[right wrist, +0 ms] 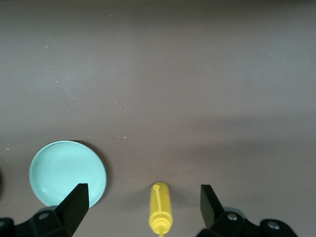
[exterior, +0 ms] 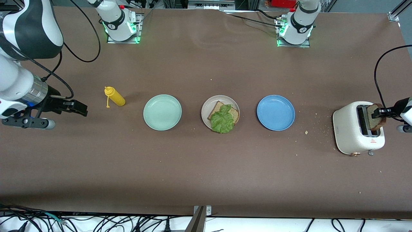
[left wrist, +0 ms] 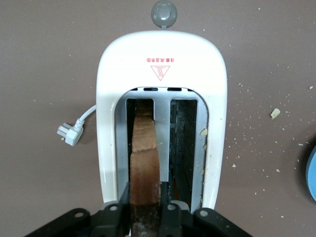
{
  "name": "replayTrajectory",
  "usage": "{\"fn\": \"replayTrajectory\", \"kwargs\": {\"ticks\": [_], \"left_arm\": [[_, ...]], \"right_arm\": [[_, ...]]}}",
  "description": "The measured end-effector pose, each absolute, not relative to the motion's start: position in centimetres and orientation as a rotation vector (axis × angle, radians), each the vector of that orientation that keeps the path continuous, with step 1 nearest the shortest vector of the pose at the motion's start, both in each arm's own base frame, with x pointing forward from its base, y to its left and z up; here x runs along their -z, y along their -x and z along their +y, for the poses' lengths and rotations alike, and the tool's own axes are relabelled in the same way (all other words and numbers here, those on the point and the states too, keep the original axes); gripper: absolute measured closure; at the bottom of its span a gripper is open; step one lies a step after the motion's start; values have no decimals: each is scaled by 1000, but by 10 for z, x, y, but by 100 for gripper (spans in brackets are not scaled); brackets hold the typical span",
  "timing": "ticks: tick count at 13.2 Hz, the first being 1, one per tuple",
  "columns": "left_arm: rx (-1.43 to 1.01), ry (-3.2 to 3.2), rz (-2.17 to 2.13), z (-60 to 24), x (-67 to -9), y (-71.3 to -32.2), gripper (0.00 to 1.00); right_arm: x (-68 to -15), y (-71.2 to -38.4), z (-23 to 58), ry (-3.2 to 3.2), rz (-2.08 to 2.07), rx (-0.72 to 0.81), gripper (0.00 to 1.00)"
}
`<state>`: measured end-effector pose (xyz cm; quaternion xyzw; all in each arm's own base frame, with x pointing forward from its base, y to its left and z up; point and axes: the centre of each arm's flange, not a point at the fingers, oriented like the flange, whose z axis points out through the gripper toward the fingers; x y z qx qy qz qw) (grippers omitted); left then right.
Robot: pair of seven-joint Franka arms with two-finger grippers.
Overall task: Make sandwich in beige plate with both arms
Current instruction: 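Grasp the toaster bread slice and lift it with the left gripper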
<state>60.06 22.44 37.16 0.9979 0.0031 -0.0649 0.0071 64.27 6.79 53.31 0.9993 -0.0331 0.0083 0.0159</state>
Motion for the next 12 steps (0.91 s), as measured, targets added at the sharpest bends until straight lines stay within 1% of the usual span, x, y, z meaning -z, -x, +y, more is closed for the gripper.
{"fn": "replayTrajectory", "kwargs": {"ticks": [1, 2, 5, 7, 10, 12], "left_arm": [[201, -3122, 11, 225, -375, -600, 87], [198, -3124, 14, 226, -381, -600, 89], [214, -3124, 16, 225, -419, -600, 89], [241, -3116, -12, 211, -454, -601, 89], [301, -3064, -169, 148, -495, -609, 89], [343, -2923, -242, 93, -500, -609, 89]], "right_arm": [[-536, -641, 68, -3101, -98, -30, 0], [-538, -641, 67, -3095, -97, -35, 0], [-549, -638, 56, -3089, -58, -54, 0], [-563, -630, 53, -3081, -57, -34, 0], [-588, -622, 49, -3073, -70, -13, 0], [-599, -618, 45, -3065, -84, 13, 0]]}}
